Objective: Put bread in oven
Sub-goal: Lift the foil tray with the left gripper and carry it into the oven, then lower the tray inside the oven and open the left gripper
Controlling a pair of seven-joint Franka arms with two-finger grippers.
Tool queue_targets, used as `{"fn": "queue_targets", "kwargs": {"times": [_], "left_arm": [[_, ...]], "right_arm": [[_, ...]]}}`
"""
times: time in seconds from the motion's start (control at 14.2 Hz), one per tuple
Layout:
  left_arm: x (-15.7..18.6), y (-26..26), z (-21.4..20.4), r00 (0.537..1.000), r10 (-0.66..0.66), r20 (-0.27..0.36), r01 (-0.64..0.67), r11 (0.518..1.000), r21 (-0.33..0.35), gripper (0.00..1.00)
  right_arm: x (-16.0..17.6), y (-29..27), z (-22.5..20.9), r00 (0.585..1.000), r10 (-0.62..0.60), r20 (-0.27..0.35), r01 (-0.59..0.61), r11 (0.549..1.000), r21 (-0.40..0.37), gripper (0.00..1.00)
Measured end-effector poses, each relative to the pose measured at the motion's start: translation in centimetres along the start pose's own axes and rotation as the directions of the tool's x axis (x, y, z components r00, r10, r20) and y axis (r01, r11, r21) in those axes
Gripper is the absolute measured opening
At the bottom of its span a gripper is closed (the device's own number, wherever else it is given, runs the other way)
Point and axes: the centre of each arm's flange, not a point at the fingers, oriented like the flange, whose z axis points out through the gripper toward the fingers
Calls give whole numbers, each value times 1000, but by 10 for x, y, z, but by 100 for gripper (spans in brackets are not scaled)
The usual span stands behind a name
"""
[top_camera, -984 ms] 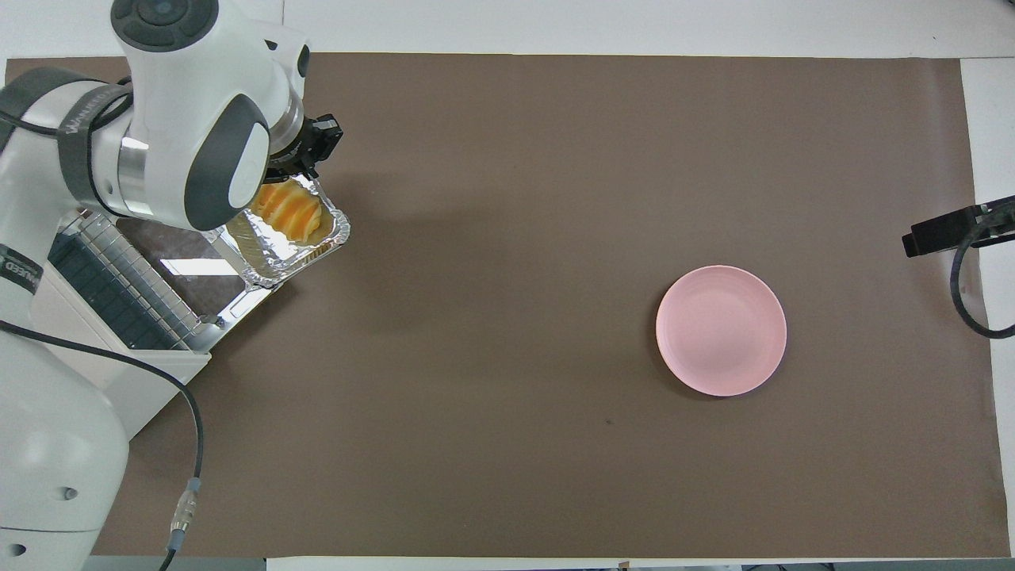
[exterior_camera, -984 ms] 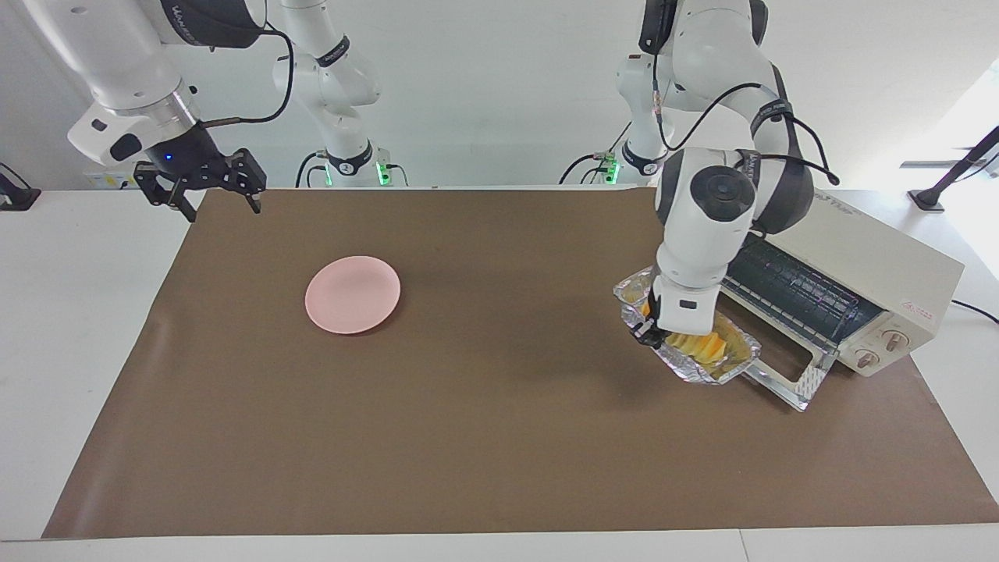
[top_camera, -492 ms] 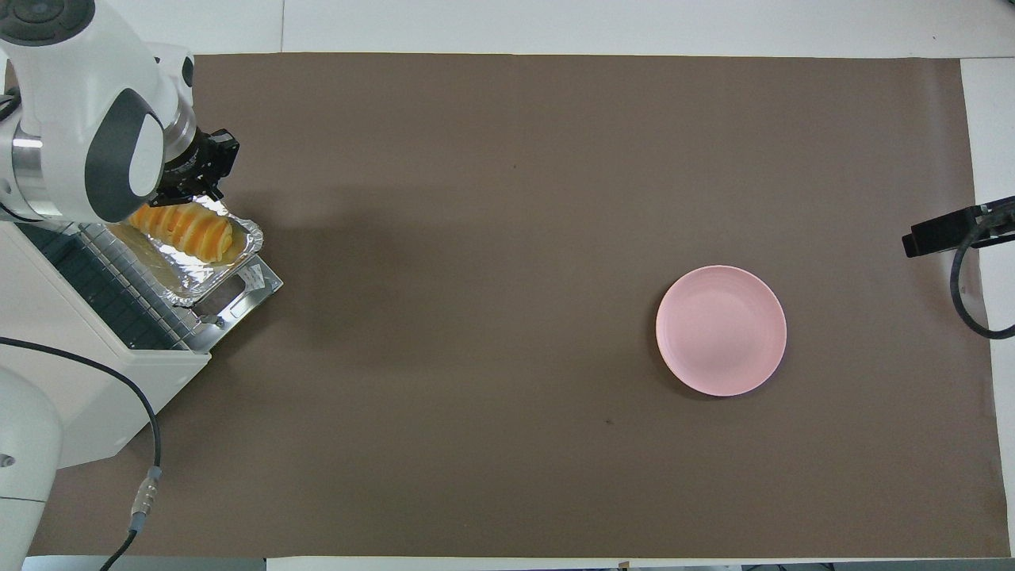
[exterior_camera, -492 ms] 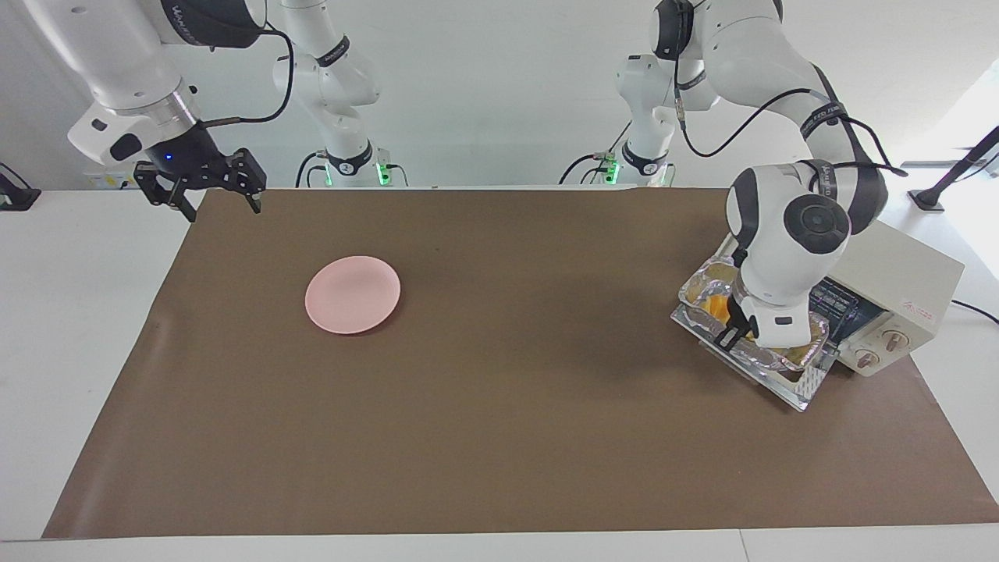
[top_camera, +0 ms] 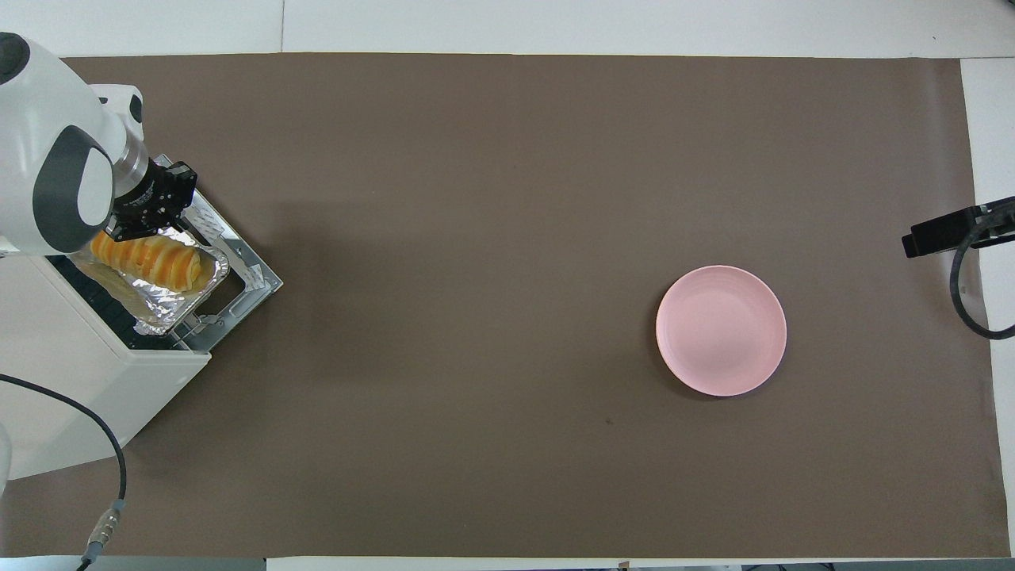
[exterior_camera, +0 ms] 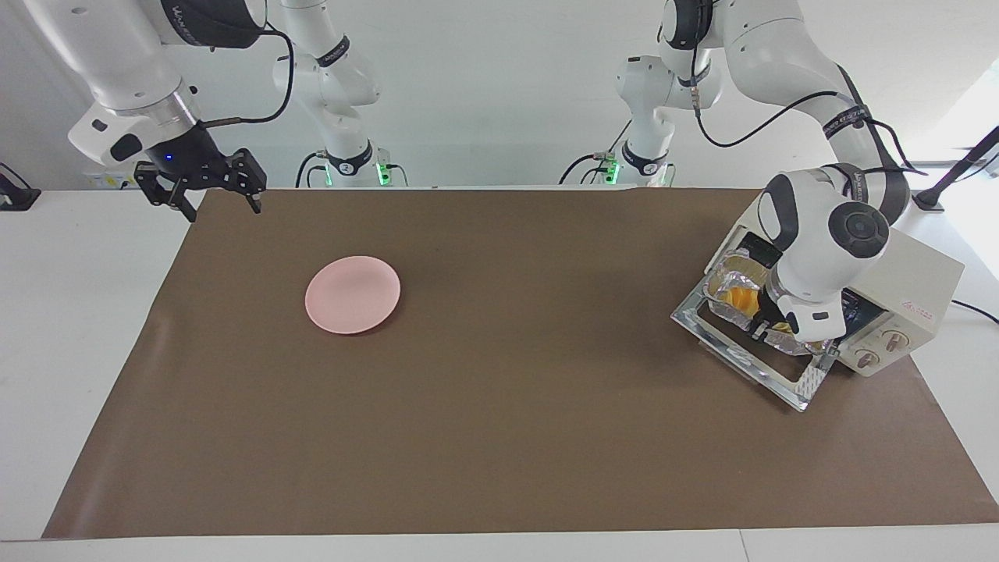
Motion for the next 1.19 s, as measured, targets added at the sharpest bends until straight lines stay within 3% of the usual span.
{"fn": "queue_targets", "kwargs": {"times": [0.63, 1.19], "left_arm": [[33, -52, 18, 996, 73, 44, -74, 997, 7, 2], [38, -62, 22, 994, 101, 36, -103, 994, 34, 2]], "right_arm": [[0, 0, 0, 1000, 0, 0, 0, 1000, 0, 100], [0, 0, 0, 1000, 0, 0, 0, 1000, 0, 100]]}}
